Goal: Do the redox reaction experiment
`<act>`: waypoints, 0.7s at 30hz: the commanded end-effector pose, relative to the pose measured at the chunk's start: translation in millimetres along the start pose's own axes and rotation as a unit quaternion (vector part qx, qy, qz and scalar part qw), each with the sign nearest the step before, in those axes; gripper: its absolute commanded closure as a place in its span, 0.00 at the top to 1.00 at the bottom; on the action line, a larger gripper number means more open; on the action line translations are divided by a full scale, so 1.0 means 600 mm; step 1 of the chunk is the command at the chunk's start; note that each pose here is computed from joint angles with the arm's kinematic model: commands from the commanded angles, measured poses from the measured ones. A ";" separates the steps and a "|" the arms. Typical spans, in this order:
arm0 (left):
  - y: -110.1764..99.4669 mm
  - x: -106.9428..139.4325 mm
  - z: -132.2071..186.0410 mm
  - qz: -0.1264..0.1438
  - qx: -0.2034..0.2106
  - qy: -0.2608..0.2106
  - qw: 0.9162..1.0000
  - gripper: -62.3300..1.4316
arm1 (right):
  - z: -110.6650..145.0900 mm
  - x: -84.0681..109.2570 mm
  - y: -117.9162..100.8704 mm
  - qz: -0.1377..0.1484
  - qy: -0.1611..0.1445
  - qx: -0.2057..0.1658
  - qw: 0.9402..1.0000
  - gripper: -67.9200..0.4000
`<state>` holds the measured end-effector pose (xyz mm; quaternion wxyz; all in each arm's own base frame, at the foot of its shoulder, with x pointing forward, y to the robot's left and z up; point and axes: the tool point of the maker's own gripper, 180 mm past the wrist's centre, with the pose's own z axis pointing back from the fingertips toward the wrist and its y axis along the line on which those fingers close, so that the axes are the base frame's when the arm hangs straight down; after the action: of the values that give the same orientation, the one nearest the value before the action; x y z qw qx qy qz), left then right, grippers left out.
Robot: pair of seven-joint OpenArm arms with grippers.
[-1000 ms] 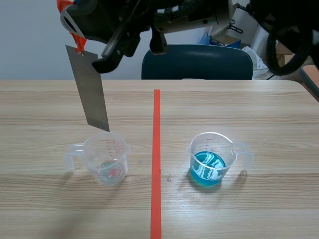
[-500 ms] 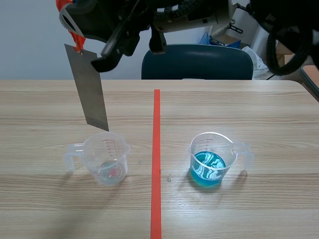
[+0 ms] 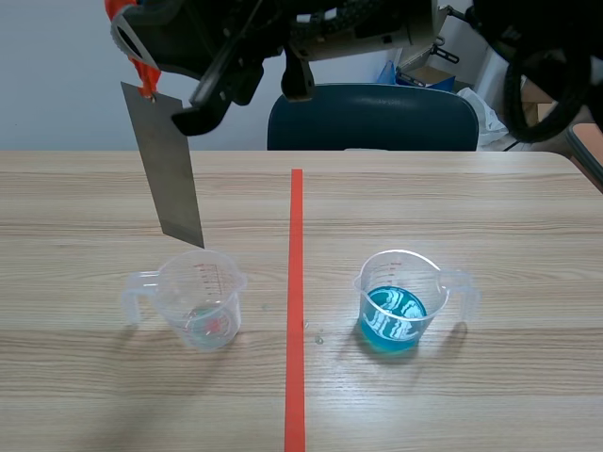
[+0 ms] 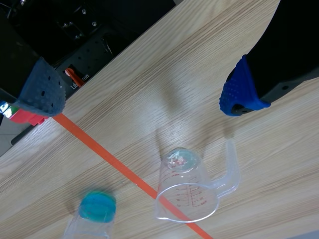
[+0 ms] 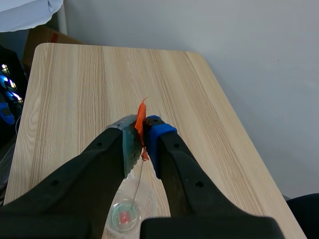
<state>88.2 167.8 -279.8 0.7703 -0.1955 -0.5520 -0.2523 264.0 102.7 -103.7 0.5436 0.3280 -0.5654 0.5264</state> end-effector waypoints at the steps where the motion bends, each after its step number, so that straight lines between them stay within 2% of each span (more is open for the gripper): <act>1: -0.003 0.012 -0.002 0.004 0.000 -0.014 1.000 1.00 | 0.001 0.013 -0.007 0.004 -0.013 -0.004 1.000 0.01; 21: -0.003 0.006 -0.002 0.004 0.000 -0.005 1.000 1.00 | 0.001 0.012 -0.007 0.004 -0.011 -0.004 1.000 0.01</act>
<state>87.2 168.6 -283.6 0.7764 -0.1927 -0.5436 -0.2543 264.1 102.6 -103.7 0.5437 0.3279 -0.5653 0.5265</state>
